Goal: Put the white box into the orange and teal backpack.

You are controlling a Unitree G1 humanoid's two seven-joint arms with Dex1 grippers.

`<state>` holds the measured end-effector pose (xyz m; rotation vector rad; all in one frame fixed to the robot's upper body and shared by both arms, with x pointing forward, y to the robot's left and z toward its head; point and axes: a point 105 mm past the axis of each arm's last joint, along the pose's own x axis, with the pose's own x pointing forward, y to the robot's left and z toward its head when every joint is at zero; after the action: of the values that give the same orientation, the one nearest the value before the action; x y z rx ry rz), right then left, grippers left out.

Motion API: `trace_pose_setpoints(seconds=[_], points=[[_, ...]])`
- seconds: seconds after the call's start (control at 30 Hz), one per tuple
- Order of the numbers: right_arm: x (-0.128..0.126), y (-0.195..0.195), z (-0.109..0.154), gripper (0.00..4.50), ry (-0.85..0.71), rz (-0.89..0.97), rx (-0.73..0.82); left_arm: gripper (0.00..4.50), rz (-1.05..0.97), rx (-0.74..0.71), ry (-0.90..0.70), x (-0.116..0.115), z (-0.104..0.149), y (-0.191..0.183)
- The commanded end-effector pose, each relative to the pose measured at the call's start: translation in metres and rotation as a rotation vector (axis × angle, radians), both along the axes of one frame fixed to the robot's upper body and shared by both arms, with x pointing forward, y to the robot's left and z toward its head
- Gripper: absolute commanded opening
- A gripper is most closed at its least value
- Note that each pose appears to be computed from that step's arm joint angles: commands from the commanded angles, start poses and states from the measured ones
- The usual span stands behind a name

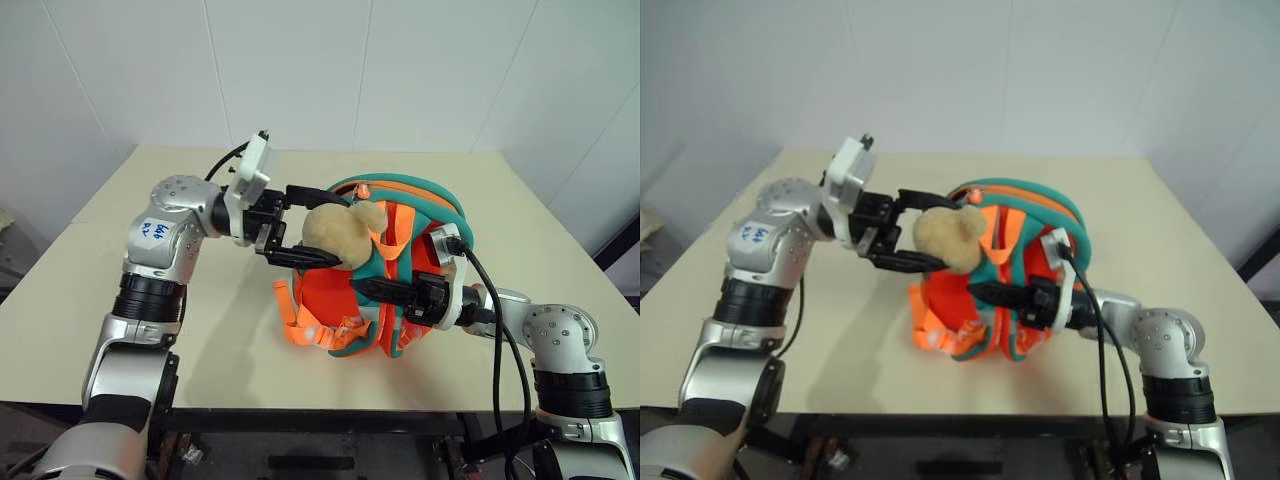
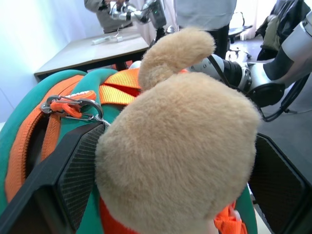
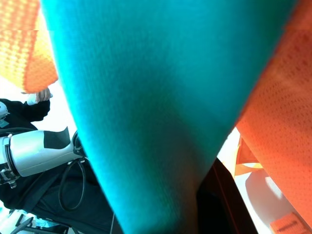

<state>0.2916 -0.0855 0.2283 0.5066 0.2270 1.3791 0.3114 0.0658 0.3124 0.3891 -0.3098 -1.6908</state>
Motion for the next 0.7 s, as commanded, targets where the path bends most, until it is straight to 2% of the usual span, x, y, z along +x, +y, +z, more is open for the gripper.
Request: trace_pose_setpoints(seconds=[0.03,0.1,0.3,0.4,0.6,0.7], points=[[-0.006,0.002,0.009,0.06,-0.044,0.014,0.028,4.31,-0.042,0.003,-0.014,-0.006,0.004,-0.008],[-0.006,0.001,0.009,0.06,-0.045,0.009,0.029,3.91,-0.058,0.011,0.001,-0.008,0.003,-0.006],[-0.006,0.0,0.009,0.06,-0.046,0.002,0.03,2.16,-0.028,0.018,-0.009,-0.006,0.008,0.005],[-0.005,0.001,0.009,0.06,-0.045,0.003,0.031,1.61,0.019,0.011,-0.016,-0.002,0.014,0.019],[-0.005,0.002,0.009,0.06,-0.045,0.007,0.036,1.54,0.174,-0.012,0.001,0.012,0.026,0.059],[-0.004,0.003,0.01,0.06,-0.046,0.006,0.04,1.54,0.281,0.018,0.037,0.021,0.02,0.086]])
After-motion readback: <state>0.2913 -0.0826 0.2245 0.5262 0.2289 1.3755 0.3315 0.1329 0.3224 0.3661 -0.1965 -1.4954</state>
